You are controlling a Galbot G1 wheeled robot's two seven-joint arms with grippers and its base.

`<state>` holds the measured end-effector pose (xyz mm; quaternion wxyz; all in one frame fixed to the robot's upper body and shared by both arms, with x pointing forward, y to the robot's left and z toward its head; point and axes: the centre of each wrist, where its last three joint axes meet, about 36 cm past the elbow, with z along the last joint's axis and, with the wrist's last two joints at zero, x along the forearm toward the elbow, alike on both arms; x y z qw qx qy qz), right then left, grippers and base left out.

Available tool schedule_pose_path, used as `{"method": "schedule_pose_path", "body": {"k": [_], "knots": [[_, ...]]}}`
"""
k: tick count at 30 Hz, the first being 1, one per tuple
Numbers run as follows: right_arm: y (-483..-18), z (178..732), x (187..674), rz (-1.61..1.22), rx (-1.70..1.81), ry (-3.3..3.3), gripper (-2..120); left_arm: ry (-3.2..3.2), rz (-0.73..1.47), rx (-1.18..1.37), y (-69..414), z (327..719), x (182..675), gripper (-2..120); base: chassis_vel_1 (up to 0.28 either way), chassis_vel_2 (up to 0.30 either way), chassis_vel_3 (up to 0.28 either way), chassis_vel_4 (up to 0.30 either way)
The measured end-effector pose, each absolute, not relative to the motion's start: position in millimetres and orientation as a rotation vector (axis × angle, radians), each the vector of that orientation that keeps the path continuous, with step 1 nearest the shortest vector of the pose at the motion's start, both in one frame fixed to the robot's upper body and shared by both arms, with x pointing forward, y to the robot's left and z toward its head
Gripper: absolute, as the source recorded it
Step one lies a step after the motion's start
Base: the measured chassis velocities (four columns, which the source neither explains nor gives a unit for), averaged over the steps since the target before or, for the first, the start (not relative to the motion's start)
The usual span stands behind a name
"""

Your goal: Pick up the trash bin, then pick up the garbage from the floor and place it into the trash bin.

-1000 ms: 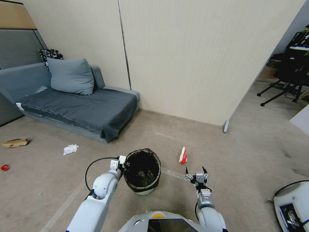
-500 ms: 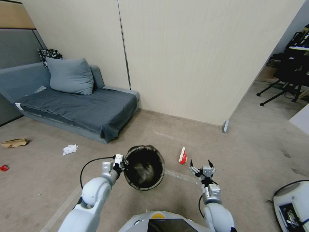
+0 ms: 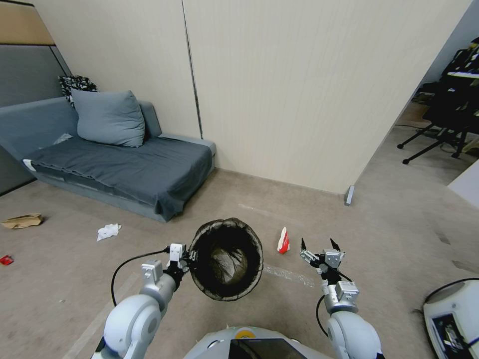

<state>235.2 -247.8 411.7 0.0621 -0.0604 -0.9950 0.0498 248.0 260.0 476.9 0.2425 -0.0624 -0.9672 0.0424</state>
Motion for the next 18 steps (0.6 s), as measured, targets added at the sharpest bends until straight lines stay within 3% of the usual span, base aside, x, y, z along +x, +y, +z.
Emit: {"method": "schedule_pose_path", "body": {"k": [7, 18], "knots": [[-245.8, 414.3, 236.1, 0.136, -0.183, -3.025, 100, -2.657, 0.017, -0.051, 290.0, 476.4, 241.3, 1, 0.0, 0.0, 0.0, 0.0], [-243.7, 422.9, 236.3, 0.116, -0.179, -3.049, 100, -2.672, -0.069, -0.059, 284.6, 475.6, 240.1, 1, 0.0, 0.0, 0.0, 0.0]]}}
